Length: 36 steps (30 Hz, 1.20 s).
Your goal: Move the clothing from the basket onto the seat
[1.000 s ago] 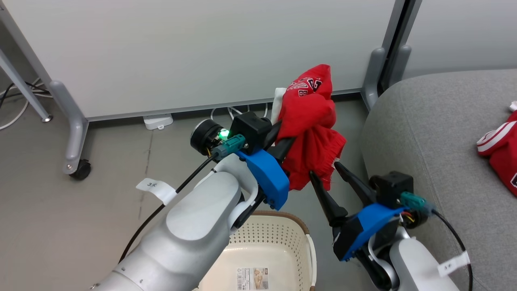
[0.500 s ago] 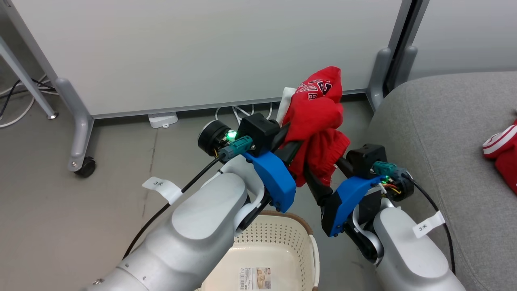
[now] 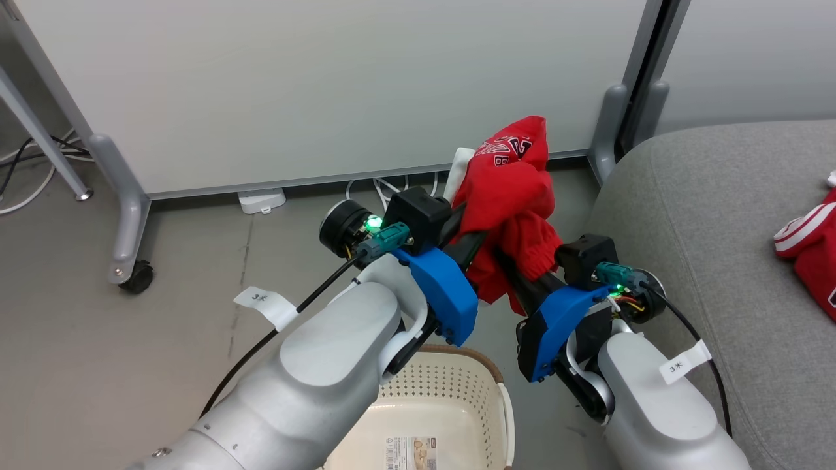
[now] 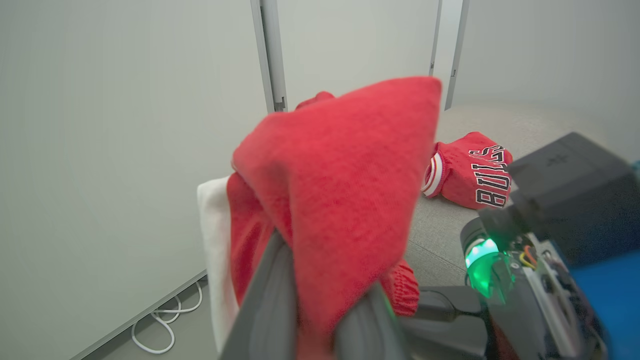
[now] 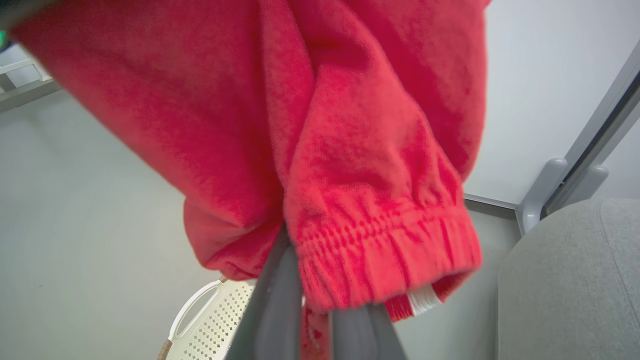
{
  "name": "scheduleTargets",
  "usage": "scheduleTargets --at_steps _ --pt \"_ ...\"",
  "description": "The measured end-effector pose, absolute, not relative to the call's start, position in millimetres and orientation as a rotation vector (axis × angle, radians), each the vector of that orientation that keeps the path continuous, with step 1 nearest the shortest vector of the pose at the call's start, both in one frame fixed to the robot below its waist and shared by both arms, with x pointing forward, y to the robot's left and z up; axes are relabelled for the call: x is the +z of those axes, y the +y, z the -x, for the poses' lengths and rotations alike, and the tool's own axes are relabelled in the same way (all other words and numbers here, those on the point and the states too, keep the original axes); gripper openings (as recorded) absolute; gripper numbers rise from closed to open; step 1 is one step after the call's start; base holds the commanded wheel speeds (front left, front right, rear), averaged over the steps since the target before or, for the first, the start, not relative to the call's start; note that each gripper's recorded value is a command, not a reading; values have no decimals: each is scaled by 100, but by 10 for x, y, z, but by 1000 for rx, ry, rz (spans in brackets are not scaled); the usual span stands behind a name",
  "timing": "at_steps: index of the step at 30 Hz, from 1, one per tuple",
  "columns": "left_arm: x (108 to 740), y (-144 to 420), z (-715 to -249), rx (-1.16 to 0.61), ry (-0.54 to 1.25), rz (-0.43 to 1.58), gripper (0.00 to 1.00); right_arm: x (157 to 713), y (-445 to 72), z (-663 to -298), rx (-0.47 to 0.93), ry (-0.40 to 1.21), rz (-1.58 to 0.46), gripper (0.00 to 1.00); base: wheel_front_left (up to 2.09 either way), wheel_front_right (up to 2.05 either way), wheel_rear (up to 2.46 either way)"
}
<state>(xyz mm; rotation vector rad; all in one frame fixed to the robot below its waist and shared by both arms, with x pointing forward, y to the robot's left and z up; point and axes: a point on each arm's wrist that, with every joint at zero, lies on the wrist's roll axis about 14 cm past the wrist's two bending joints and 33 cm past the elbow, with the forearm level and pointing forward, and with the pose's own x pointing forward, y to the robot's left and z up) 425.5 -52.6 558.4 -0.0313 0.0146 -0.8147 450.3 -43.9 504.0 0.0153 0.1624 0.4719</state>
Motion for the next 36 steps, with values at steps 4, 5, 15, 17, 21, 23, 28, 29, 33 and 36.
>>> scheduleTargets --at_steps 4,5,15,17,21,23,28,29,33,36 --pt "5558 -531 -4255 -815 25 30 100 5020 -454 -4495 468 168 -20 0 0 0 0" --pt "5553 -531 -4256 -815 28 33 100 5020 -455 -4495 468 166 -22 0 0 0 0" --pt "5544 -520 -4277 -806 31 32 100 5013 -446 -4501 471 168 -20 0 0 0 0" --pt "5539 -512 -4284 -802 30 34 100 5015 -446 -4504 471 166 -20 0 0 0 0" --pt "5552 -453 -4328 -774 20 51 100 5016 -461 -4508 467 164 -23 0 0 0 0" --pt "5500 -391 -4328 -752 27 71 100 5023 -477 -4518 461 160 -28 0 0 0 0" --pt "5449 -171 -4309 -687 6 99 100 5063 -513 -4557 447 143 -33 0 0 0 0" --pt "5452 -118 -4300 -670 -5 105 100 5076 -515 -4564 446 138 -33 0 0 0 0" --pt "5360 102 -4191 -610 -20 150 100 5118 -524 -4583 443 122 -36 0 0 0 0" --pt "5235 292 -4102 -563 -17 159 100 5111 -532 -4583 442 124 -39 0 0 0 0"
